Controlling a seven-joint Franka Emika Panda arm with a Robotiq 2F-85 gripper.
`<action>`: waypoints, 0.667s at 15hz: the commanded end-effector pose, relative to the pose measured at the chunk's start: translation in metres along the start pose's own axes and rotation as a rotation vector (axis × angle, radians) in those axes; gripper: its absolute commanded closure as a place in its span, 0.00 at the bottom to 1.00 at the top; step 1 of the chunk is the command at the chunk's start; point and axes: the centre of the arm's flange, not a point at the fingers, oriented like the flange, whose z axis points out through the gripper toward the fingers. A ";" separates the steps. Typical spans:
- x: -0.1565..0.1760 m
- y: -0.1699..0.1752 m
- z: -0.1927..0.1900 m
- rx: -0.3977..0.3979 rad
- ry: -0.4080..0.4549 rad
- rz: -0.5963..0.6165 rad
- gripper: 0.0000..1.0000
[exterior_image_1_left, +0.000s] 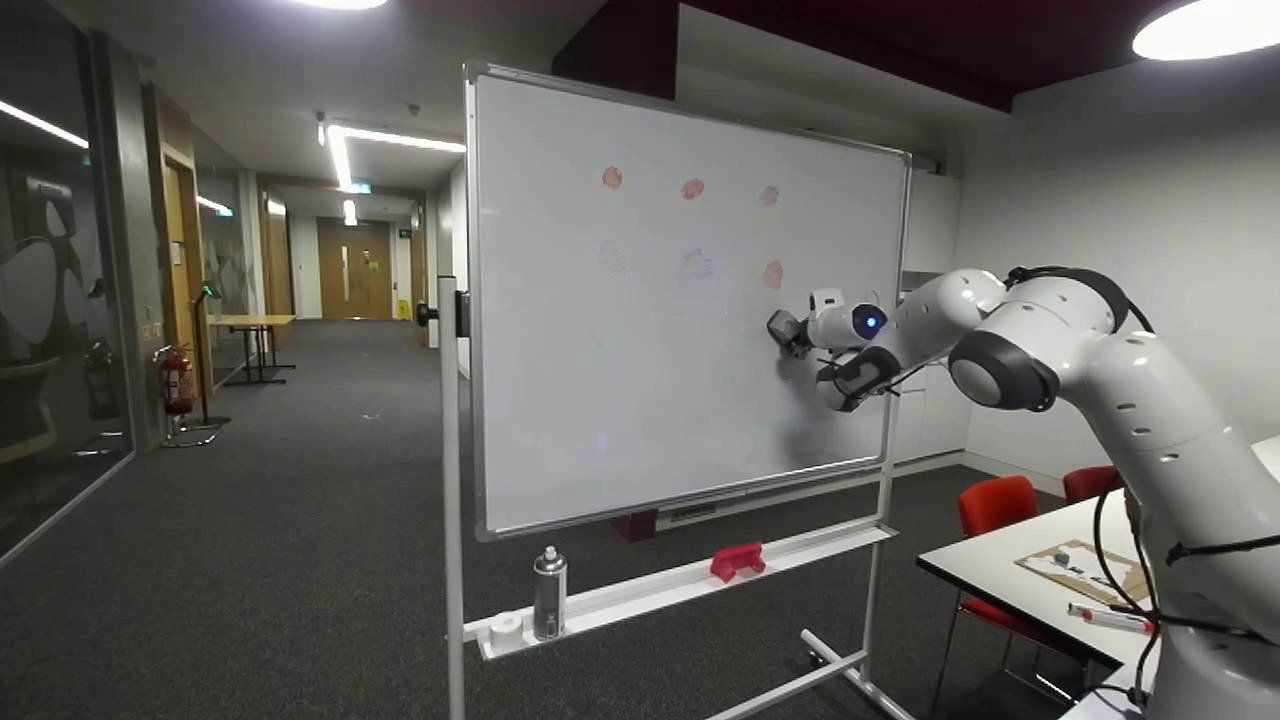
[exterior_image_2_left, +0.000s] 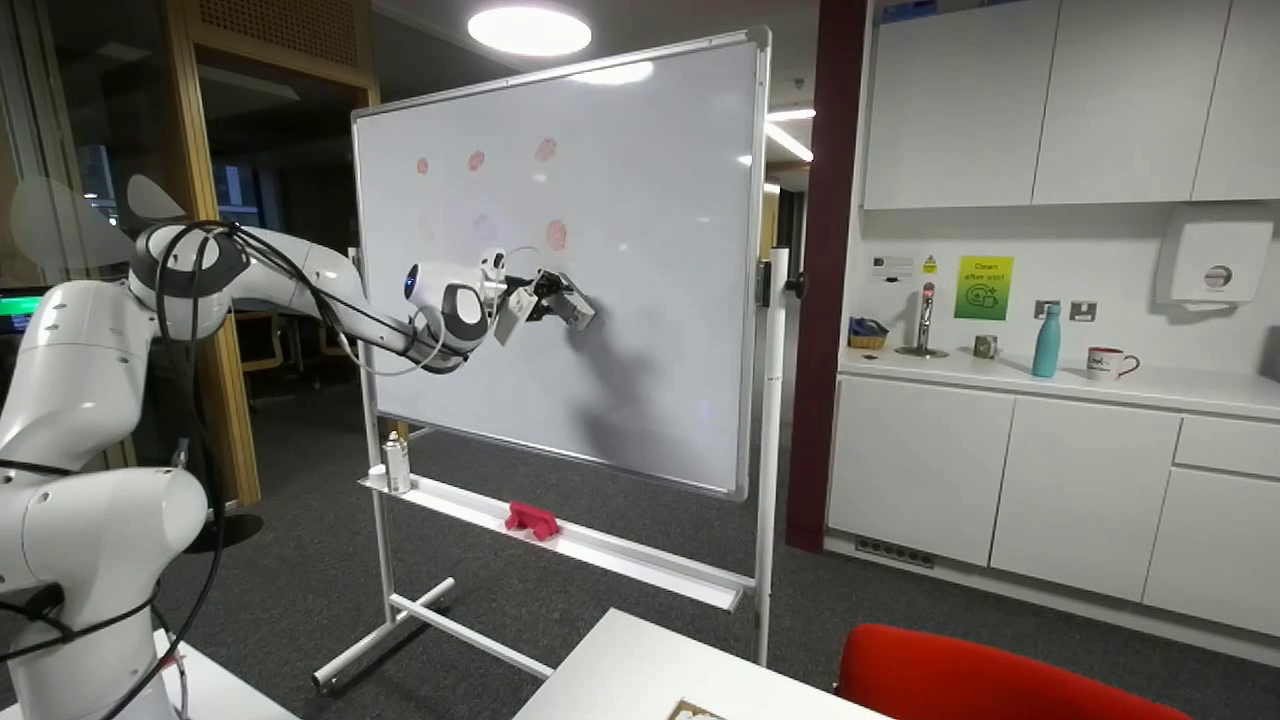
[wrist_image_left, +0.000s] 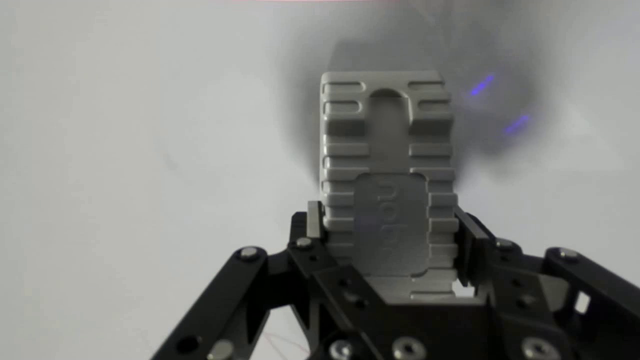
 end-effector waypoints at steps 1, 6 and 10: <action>-0.011 0.037 0.021 -0.047 0.003 -0.018 0.65; -0.023 0.046 0.026 -0.069 -0.017 -0.012 0.65; -0.012 0.027 0.020 -0.060 -0.003 -0.029 0.65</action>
